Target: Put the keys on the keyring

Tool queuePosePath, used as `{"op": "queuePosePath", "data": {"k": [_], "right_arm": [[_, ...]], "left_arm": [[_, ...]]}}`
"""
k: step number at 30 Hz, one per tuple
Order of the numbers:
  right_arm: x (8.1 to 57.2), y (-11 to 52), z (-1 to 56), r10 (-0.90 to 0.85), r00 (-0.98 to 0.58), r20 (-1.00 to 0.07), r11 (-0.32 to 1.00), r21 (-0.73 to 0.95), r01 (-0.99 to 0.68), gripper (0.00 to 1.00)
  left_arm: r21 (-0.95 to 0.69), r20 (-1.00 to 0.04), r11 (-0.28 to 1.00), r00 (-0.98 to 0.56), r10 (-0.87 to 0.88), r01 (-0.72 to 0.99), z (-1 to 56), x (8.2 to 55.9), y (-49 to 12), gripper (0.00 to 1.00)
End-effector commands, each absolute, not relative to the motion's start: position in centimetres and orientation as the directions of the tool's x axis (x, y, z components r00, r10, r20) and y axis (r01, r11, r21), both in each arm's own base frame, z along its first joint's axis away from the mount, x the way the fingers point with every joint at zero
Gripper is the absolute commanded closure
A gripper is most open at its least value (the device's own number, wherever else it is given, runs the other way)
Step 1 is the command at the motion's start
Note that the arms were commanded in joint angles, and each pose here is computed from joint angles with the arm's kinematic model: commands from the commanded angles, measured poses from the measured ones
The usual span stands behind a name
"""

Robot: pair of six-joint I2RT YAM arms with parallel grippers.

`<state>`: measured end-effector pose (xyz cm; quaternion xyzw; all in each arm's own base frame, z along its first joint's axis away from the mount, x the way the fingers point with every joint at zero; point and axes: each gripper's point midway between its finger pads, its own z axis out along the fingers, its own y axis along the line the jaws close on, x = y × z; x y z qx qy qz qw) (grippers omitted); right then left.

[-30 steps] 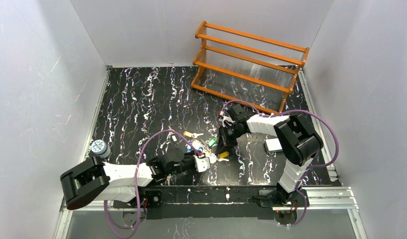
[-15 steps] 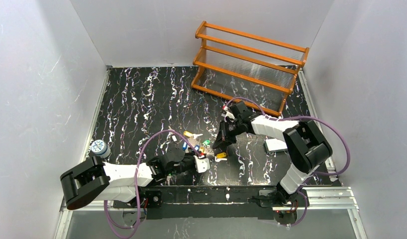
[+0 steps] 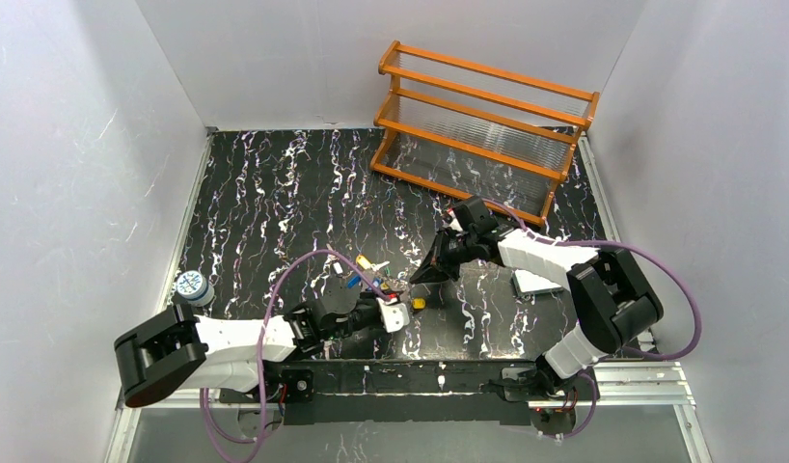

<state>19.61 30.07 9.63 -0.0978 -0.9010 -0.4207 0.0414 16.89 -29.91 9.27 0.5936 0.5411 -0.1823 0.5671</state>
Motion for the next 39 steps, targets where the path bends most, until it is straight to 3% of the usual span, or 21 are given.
{"op": "queuePosePath", "data": {"k": [1,10,22,30,35,39], "right_arm": [[19.1,30.4,11.3,0.194,-0.949,0.247,0.585,0.748,0.314,0.99],[18.9,30.6,11.7,0.192,-0.943,0.27,0.572,0.75,0.331,0.99],[18.8,30.6,12.2,0.193,-0.944,0.269,0.555,0.763,0.331,0.99],[18.6,30.8,12.7,0.186,-0.942,0.28,0.534,0.776,0.336,0.99],[18.5,30.9,12.9,0.164,-0.949,0.271,0.52,0.794,0.316,0.99],[18.9,31.2,13.2,0.13,-0.97,0.205,0.505,0.828,0.242,0.88]], "left_arm": [[0.516,-0.834,0.302,0.391,0.388,0.801,12.9,17.7,-30.6,0.78],[0.554,-0.809,0.35,0.389,0.441,0.755,13.4,18.6,-31.3,0.74],[0.566,-0.786,0.374,0.346,0.512,0.735,12.1,19.6,-31.9,0.75],[0.576,-0.77,0.414,0.297,0.565,0.705,11.4,20.3,-30.6,1.0],[0.575,-0.774,0.447,0.278,0.569,0.685,11.9,20.6,-29.9,1.0],[0.549,-0.802,0.483,0.266,0.535,0.682,13.0,20.5,-29.6,1.0]]}}
